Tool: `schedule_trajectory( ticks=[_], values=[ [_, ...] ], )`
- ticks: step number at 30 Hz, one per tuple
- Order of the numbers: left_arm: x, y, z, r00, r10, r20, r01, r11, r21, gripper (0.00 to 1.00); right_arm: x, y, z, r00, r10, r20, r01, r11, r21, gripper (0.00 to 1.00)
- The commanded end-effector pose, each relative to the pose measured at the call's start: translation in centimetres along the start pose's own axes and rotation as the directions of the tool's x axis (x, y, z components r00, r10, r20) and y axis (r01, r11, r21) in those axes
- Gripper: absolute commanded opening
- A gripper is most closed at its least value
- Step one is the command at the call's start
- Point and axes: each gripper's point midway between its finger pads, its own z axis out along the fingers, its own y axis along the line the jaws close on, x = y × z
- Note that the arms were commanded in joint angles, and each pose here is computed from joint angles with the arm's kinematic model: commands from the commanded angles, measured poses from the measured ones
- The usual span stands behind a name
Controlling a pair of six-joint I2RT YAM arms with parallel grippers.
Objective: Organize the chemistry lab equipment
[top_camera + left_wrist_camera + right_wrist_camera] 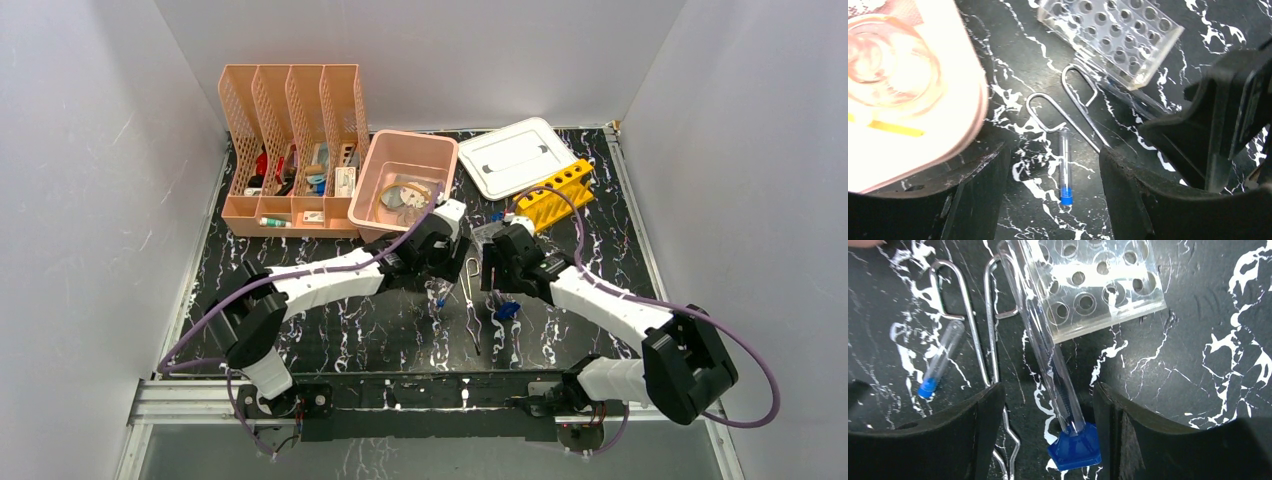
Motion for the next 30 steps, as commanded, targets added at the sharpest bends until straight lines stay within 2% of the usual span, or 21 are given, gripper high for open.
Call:
schedule_trajectory(
  ticks=[1,5,9,12,15,17,24,30],
  values=[
    [-1.4,1.9,-1.5,0.998,-0.062,0.022,0.062,0.998,-0.019,0.65,1.2,-0.8,0.4,0.999,-0.017,-0.051,0.020,0.998,0.053,0.76],
    [-1.3,3.0,-1.9,0.995,-0.092,0.031,0.093,0.995,-0.022,0.65,3.0,-0.9,1.3,0.994,-0.031,-0.108,0.037,0.998,0.054,0.76],
    [-1.3,3.9,-2.4,0.994,-0.103,0.044,0.105,0.994,-0.035,0.65,4.2,-1.3,2.3,0.987,-0.045,-0.155,0.057,0.995,0.079,0.67],
    [-1.0,4.4,-2.6,0.993,-0.106,0.042,0.108,0.993,-0.042,0.65,4.4,-1.0,2.6,0.985,-0.054,-0.161,0.066,0.995,0.070,0.55],
    [-0.6,5.0,-2.6,0.994,-0.107,0.034,0.109,0.993,-0.055,0.65,4.0,-0.4,2.6,0.986,-0.059,-0.153,0.069,0.996,0.056,0.36],
    [-0.5,5.2,-2.6,0.993,-0.111,0.036,0.113,0.992,-0.057,0.65,3.7,0.1,2.4,0.987,-0.066,-0.145,0.073,0.996,0.042,0.30],
    [-1.2,6.1,-2.6,0.989,-0.140,0.044,0.142,0.989,-0.050,0.65,2.7,2.0,1.3,0.990,-0.095,-0.108,0.092,0.995,-0.031,0.26],
    [-4.8,7.7,-3.4,0.979,-0.181,0.092,0.183,0.983,-0.017,0.65,1.2,3.6,0.1,0.989,-0.133,-0.059,0.127,0.987,-0.099,0.25]
  ],
)
